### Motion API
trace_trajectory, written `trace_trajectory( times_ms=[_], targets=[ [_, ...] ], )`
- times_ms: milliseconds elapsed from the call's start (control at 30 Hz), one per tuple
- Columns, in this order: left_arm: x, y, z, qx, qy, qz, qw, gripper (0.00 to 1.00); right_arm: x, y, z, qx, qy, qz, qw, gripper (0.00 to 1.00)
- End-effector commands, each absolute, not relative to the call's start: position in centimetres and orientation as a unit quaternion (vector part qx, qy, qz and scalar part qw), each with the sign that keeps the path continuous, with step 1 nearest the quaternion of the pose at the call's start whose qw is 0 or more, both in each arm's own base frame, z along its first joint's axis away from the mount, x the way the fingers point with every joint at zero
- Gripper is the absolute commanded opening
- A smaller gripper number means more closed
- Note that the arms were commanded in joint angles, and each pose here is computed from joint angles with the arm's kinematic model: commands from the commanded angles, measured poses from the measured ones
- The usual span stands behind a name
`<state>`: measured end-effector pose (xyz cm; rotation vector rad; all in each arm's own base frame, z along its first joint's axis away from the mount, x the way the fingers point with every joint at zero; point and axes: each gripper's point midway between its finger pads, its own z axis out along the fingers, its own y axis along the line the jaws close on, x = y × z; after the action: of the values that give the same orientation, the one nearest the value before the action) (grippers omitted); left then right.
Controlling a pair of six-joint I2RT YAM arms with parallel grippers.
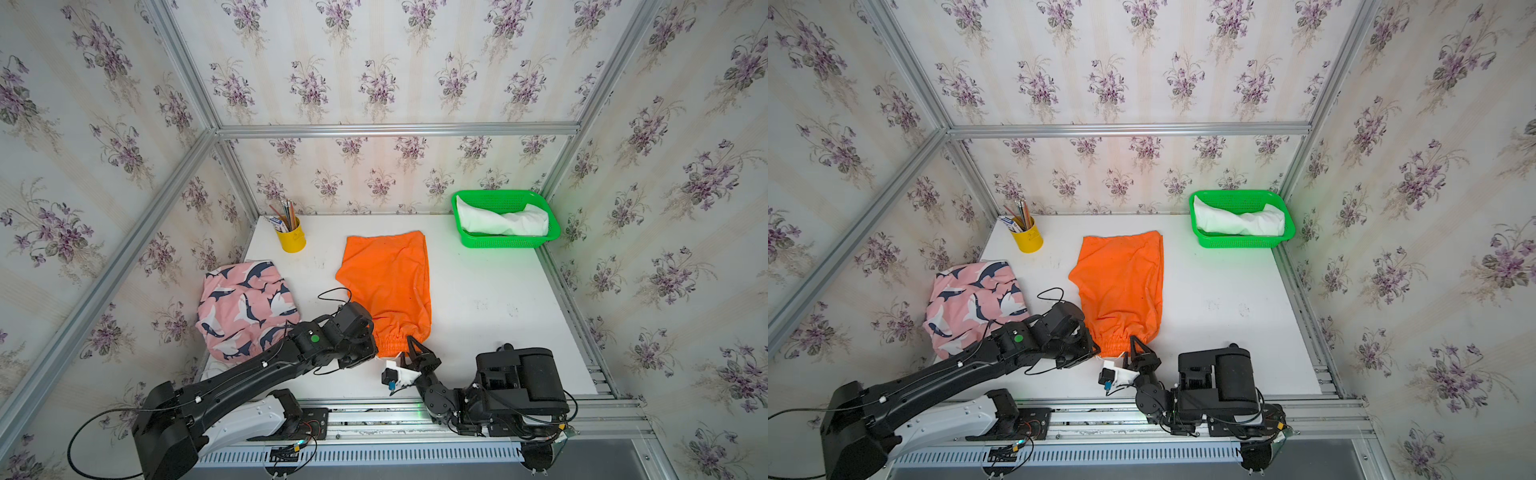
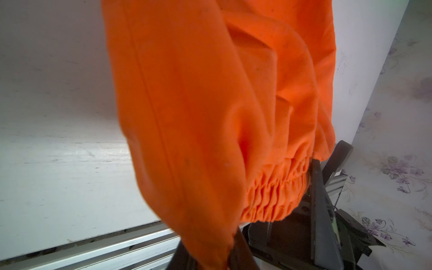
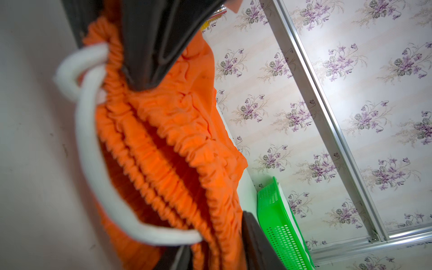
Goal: Roll up the shorts
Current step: Roll the shorts at the center of the board.
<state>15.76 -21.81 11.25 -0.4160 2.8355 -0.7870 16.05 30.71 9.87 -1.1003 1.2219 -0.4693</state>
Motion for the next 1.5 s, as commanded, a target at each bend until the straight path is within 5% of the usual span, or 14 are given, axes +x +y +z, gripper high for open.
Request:
trace_trajectory(
  times_ms=[0,1467],
  targets=[
    [15.8,-21.6,11.5,-0.14,0.953,-0.257,0.084,0.2,16.1,30.6,10.7,-0.464,0.546,-0.2,0.669,0.34],
    [16.9,-22.4,13.2,-0.117,0.941,-0.291,0.126,0.18,13.4,32.3,11.1,-0.467,0.624,-0.116,0.616,0.49]
  ],
)
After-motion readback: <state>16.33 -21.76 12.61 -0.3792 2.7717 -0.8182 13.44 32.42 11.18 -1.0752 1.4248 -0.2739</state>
